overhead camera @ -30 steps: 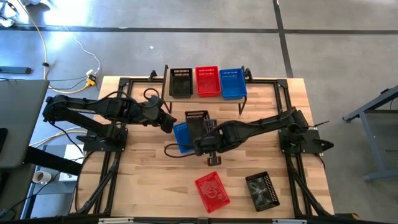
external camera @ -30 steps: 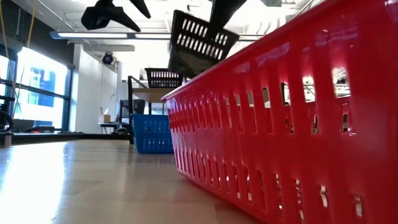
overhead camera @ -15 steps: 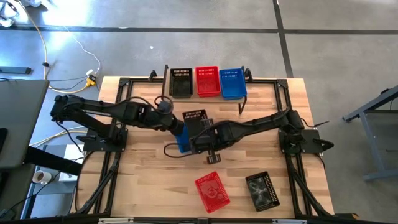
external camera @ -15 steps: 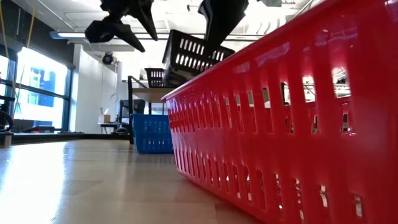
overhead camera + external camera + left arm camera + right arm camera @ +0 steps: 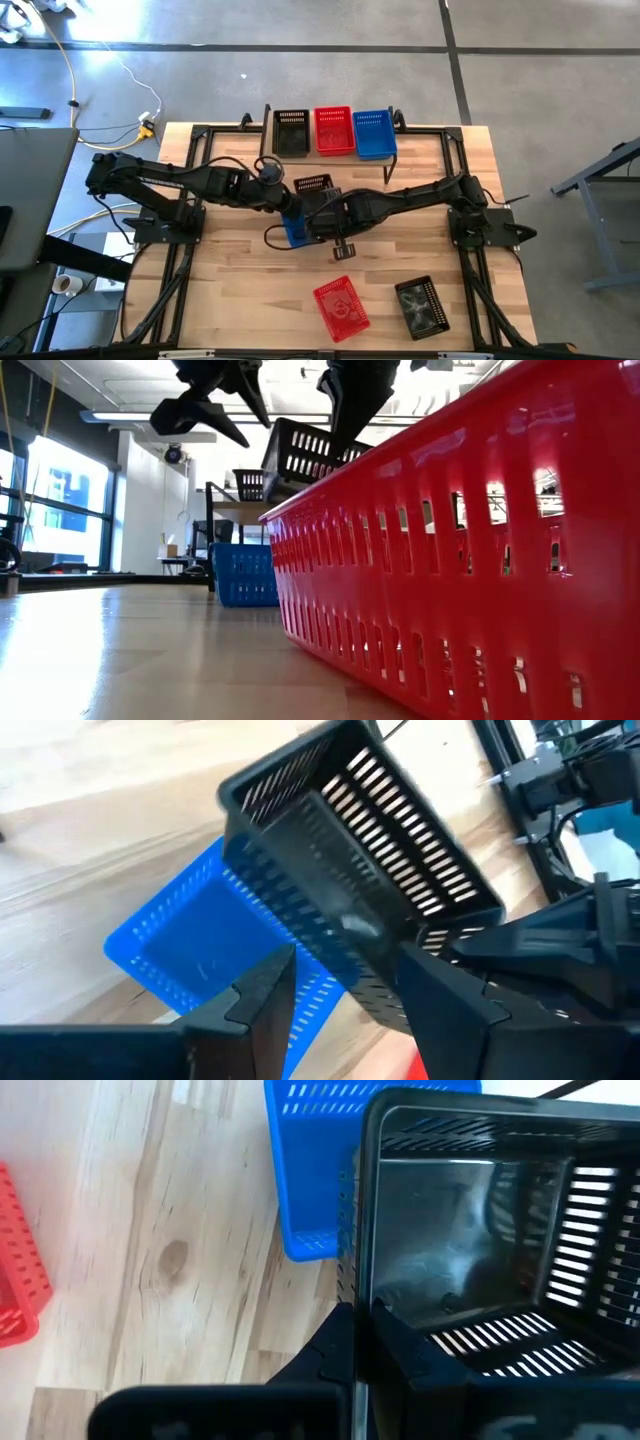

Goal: Stack baskets on shelf by color
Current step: Stack the top black bin on top of the black bin on the shelf

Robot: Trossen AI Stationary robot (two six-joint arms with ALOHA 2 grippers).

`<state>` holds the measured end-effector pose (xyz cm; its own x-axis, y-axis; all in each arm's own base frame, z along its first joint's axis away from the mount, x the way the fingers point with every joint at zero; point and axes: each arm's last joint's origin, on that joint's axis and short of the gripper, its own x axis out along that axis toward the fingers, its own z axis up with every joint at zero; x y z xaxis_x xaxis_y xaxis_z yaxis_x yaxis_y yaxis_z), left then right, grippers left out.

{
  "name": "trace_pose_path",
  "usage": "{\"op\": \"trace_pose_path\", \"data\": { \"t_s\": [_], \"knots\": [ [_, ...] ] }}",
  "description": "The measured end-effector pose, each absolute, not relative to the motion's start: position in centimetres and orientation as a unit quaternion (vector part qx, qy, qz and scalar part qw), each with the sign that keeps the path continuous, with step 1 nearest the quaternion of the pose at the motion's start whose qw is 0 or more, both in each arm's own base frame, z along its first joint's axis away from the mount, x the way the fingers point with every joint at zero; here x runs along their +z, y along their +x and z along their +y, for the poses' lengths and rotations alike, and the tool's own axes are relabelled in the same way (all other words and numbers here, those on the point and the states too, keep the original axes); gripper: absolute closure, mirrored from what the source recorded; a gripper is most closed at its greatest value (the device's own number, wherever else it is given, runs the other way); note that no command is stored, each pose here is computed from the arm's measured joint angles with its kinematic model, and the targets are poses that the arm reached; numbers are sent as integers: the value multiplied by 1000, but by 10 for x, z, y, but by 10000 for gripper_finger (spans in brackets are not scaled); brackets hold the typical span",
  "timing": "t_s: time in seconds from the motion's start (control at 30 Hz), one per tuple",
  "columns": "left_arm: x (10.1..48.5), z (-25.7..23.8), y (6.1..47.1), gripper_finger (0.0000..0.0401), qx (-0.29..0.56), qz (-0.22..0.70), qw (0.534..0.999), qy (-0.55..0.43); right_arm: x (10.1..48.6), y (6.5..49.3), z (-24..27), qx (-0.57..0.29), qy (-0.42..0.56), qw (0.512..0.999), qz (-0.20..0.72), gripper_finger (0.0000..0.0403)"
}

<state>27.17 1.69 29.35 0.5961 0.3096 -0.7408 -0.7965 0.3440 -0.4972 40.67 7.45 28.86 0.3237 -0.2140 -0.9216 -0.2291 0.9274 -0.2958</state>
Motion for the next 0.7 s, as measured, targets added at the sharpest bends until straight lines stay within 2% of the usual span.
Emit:
{"op": "trace_pose_path", "data": {
  "t_s": [0.6,0.7],
  "knots": [
    [277,29,282,236,379,297,752,-449,289,410,76,10,-206,797,568,403],
    [274,30,283,246,383,302,750,-448,289,410,76,6,-205,798,567,403]
  ]
}}
